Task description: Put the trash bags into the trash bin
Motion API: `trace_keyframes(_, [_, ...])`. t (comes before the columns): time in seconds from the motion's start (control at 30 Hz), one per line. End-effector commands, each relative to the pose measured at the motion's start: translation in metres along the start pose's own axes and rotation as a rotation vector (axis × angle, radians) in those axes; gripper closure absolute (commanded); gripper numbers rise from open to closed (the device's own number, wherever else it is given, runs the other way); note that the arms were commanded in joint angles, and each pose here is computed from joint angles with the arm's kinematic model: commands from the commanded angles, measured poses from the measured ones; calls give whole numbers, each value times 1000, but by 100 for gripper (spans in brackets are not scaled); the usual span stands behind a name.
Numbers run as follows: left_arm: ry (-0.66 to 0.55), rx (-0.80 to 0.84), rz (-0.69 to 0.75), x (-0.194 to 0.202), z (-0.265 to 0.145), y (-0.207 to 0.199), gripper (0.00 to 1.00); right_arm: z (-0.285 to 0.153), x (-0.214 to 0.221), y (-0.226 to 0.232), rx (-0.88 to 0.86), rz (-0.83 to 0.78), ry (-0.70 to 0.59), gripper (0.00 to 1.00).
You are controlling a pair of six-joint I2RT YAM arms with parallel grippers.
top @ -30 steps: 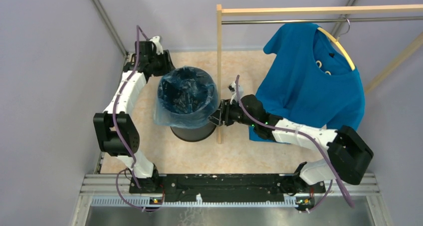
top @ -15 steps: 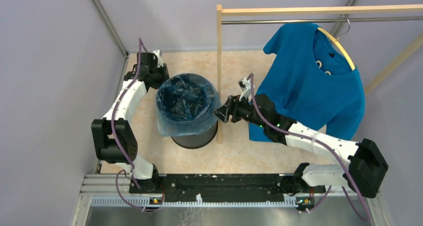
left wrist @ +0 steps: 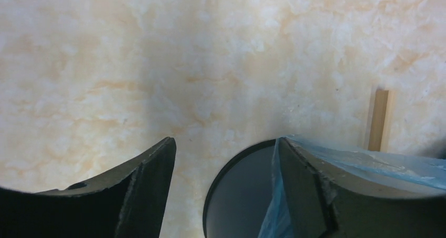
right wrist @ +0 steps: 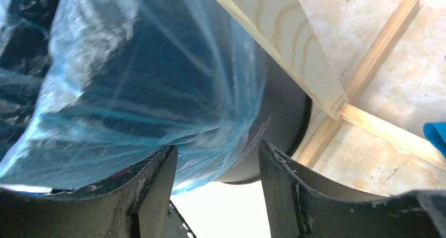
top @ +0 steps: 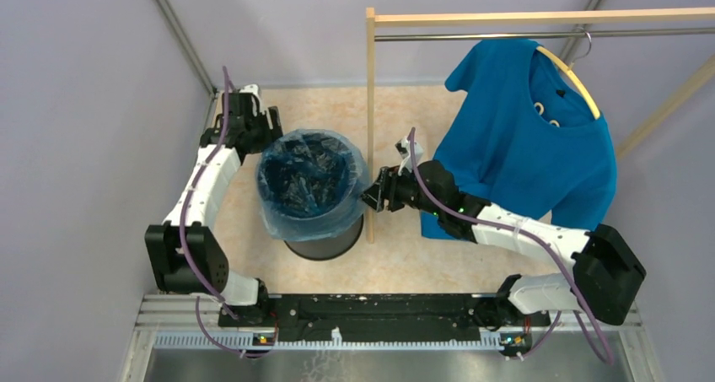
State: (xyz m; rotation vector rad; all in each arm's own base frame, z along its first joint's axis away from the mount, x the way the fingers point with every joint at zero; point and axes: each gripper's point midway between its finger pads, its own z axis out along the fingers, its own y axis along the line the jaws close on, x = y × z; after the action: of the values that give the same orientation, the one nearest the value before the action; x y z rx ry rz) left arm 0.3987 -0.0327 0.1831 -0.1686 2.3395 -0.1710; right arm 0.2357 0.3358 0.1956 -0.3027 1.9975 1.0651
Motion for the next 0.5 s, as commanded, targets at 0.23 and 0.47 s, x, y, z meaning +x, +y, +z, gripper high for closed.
trace_keyframes(0.23, [-286, -186, -24, -52, -98, 23, 2, 8, -17, 8, -29, -8, -65, 41])
trace_keyframes(0.47, [-201, -67, -20, -31, -91, 3, 3, 12, -20, 15, -55, -8, -60, 42])
